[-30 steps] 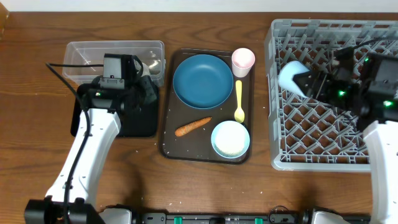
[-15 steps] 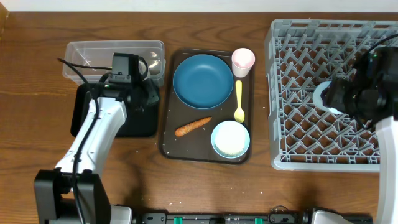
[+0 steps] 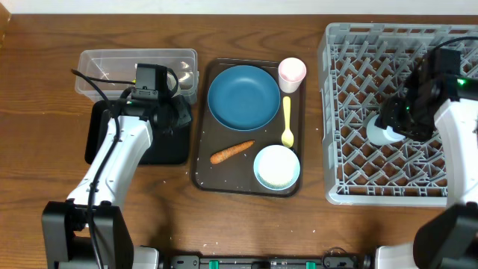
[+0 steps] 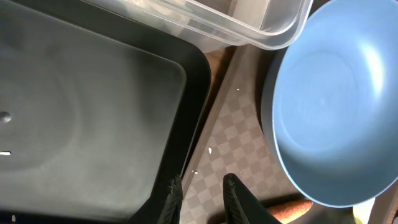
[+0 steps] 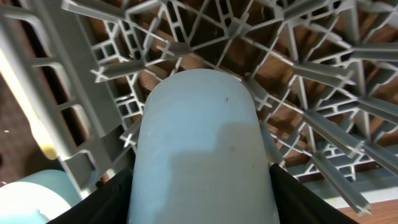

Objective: Sort waste into correct bins and load items into the dishwasher rack
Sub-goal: 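Carry cup with right gripper and place it upside down in rack, then reach left gripper to white bowl of rice and grasp its rim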

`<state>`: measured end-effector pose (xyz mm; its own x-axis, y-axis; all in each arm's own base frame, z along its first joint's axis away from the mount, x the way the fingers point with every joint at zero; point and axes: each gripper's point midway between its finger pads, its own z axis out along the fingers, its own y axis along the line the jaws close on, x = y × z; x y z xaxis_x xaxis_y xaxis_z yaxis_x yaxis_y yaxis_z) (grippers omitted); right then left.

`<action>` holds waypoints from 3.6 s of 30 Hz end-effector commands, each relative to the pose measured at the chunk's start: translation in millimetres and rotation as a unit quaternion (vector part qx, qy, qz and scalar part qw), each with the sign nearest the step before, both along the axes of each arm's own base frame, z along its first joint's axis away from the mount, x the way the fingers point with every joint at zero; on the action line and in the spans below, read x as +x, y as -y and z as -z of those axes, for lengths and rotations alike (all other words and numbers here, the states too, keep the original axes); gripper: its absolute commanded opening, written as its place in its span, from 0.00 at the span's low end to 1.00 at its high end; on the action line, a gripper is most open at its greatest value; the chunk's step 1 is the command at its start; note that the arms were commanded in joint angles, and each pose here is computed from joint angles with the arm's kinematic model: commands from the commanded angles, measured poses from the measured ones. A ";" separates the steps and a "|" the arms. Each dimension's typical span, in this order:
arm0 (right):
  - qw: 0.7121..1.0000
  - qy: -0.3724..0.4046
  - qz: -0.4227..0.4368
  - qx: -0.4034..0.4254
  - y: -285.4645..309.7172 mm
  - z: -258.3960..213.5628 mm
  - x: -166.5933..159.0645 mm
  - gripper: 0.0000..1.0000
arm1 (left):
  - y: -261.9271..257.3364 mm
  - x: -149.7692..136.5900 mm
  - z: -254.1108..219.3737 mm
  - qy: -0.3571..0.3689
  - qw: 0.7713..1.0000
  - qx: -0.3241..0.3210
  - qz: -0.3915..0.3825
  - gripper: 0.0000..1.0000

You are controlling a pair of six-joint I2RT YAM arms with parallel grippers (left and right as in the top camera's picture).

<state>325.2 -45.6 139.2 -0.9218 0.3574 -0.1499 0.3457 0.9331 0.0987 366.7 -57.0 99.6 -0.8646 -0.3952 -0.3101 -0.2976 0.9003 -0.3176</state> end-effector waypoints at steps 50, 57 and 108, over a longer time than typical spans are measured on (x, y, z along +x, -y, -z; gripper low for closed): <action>0.976 0.106 -0.177 0.076 -100.6 -63.3 48.2 0.94 | 165.2 -98.1 -17.0 0.029 0.928 0.076 0.363 0.39; 0.976 0.106 -0.176 0.073 -99.3 -63.0 48.4 0.95 | 216.1 -120.8 -19.5 0.092 0.878 0.121 0.454 0.46; 0.980 0.096 -0.167 0.048 -88.7 -59.8 46.3 0.95 | 295.2 -149.8 48.7 -0.016 0.840 0.166 0.516 0.38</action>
